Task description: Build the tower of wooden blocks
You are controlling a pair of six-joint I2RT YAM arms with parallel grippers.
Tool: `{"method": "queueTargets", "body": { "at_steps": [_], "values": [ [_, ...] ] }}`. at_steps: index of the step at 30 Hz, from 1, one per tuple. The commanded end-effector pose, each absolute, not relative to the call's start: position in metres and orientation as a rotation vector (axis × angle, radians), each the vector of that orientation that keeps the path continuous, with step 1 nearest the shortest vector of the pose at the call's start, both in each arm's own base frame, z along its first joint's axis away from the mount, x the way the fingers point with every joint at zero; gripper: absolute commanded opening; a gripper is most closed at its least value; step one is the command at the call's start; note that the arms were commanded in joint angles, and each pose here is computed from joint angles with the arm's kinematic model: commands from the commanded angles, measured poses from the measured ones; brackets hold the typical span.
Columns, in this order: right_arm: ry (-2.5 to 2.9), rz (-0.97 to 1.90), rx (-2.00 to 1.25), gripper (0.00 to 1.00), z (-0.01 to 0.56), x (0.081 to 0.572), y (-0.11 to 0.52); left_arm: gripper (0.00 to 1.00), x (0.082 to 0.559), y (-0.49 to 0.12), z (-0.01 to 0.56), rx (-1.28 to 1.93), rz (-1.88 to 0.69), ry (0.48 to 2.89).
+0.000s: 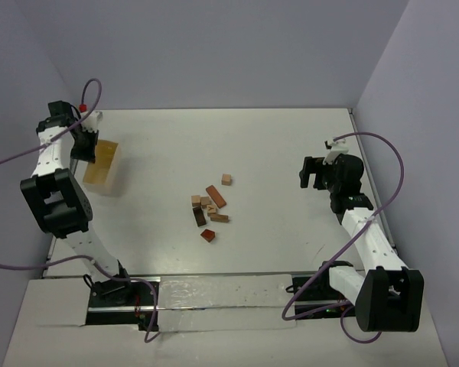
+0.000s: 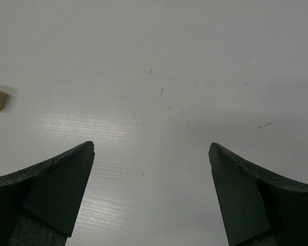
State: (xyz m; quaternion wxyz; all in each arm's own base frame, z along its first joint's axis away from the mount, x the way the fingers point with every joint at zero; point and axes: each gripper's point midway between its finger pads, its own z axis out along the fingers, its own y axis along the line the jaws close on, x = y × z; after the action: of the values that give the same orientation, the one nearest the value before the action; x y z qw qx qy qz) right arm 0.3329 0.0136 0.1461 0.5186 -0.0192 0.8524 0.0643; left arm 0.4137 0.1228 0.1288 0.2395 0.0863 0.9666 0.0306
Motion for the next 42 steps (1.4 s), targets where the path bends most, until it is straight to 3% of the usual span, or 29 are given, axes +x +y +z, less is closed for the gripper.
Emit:
{"method": "queueTargets", "body": {
  "at_steps": [1,16,31,36,39,42],
  "values": [
    [1.993,0.135,-0.066,1.0,0.166,0.34,0.011,0.0,0.425,0.14,0.142,0.291,-0.046,2.574],
    [1.994,0.149,-0.072,1.0,0.166,0.34,0.014,0.0,0.321,0.227,0.087,0.119,0.051,2.684],
    [2.002,0.166,-0.062,1.0,0.164,0.34,0.015,0.02,0.263,0.236,0.046,0.053,0.052,2.717],
    [2.002,0.164,-0.058,1.0,0.165,0.34,0.015,0.22,0.263,0.235,0.048,0.051,0.043,2.709],
    [2.001,0.163,-0.055,1.0,0.164,0.341,0.014,0.43,0.265,0.234,0.056,0.054,0.037,2.694],
    [1.998,0.167,-0.056,1.0,0.166,0.341,0.015,0.48,0.269,0.233,0.071,0.052,0.032,2.674]
  ]
}}
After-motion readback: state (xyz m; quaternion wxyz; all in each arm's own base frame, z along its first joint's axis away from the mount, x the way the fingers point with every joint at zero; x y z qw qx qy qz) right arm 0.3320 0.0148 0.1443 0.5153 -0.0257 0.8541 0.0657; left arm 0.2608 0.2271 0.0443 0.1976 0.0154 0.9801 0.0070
